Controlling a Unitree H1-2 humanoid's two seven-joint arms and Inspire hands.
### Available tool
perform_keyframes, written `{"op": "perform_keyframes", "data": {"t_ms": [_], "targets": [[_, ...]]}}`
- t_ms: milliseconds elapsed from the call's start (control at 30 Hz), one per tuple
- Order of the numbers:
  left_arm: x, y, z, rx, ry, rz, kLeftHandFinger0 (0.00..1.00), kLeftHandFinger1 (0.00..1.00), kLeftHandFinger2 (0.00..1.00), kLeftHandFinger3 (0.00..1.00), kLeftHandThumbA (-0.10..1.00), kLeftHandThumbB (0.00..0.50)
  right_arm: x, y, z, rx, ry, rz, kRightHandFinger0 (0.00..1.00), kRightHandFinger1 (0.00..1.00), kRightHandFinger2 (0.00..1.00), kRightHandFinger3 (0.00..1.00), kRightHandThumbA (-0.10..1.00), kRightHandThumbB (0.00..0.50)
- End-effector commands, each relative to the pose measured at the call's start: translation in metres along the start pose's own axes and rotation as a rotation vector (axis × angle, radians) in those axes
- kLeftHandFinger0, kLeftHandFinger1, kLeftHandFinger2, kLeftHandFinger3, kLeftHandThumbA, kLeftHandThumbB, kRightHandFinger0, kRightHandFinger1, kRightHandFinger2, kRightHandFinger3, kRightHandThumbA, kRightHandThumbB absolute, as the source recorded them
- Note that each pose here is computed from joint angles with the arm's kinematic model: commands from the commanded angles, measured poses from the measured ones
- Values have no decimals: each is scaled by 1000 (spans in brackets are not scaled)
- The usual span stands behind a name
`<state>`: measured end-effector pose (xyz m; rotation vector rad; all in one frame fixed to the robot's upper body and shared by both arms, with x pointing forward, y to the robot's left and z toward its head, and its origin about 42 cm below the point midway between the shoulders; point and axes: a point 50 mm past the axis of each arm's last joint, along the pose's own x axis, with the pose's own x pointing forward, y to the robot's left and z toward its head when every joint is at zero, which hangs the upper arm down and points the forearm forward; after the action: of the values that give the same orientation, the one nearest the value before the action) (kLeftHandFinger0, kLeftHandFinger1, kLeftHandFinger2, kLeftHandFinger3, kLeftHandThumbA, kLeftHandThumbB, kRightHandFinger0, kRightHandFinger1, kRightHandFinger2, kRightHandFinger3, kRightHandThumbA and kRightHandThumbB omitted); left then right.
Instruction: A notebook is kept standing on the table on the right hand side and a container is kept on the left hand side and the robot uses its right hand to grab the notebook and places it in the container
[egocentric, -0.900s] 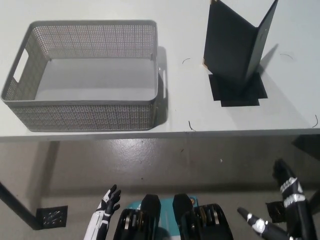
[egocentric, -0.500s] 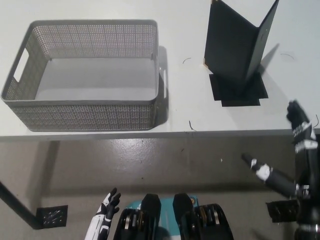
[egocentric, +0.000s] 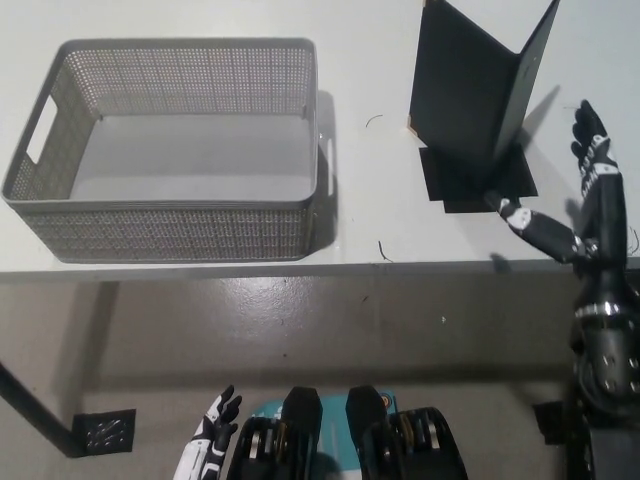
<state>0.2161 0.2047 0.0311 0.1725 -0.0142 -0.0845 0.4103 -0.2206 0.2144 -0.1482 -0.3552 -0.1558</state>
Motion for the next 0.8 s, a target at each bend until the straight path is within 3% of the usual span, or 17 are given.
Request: {"op": "perform_keyframes", "data": {"t_ms": [0, 67, 167, 367, 633, 767], "targets": [[-3, -1, 4, 9, -49, 13, 1000, 1000, 1000, 1000, 1000, 377, 35, -1, 6, 27, 8, -56, 1000, 1000, 1000, 1000, 1000, 432], [-3, -1, 3, -4, -47, 12, 1000, 1000, 1000, 1000, 1000, 394, 53, 5, 1, 9, 36, -53, 1000, 1000, 1000, 1000, 1000, 453], [-7, -3, 2, -7, -41, 12, 1000, 1000, 1000, 1000, 1000, 399, 65, 10, -4, 26, 55, -36, 1000, 1000, 1000, 1000, 1000, 423], [-10, -3, 1, -14, -44, 8, 1000, 1000, 1000, 1000, 1000, 391, 101, 18, -8, 50, 116, -40, 1000, 1000, 1000, 1000, 1000, 479], [-17, -5, -2, -27, -37, -1, 1000, 1000, 1000, 1000, 1000, 413, 139, 37, -1, 110, 200, -60, 1000, 1000, 1000, 1000, 1000, 500], [-22, -7, -5, -33, -32, -5, 1000, 1000, 1000, 1000, 1000, 433, 160, 47, 7, 196, 241, -43, 1000, 1000, 1000, 1000, 1000, 488]]}}
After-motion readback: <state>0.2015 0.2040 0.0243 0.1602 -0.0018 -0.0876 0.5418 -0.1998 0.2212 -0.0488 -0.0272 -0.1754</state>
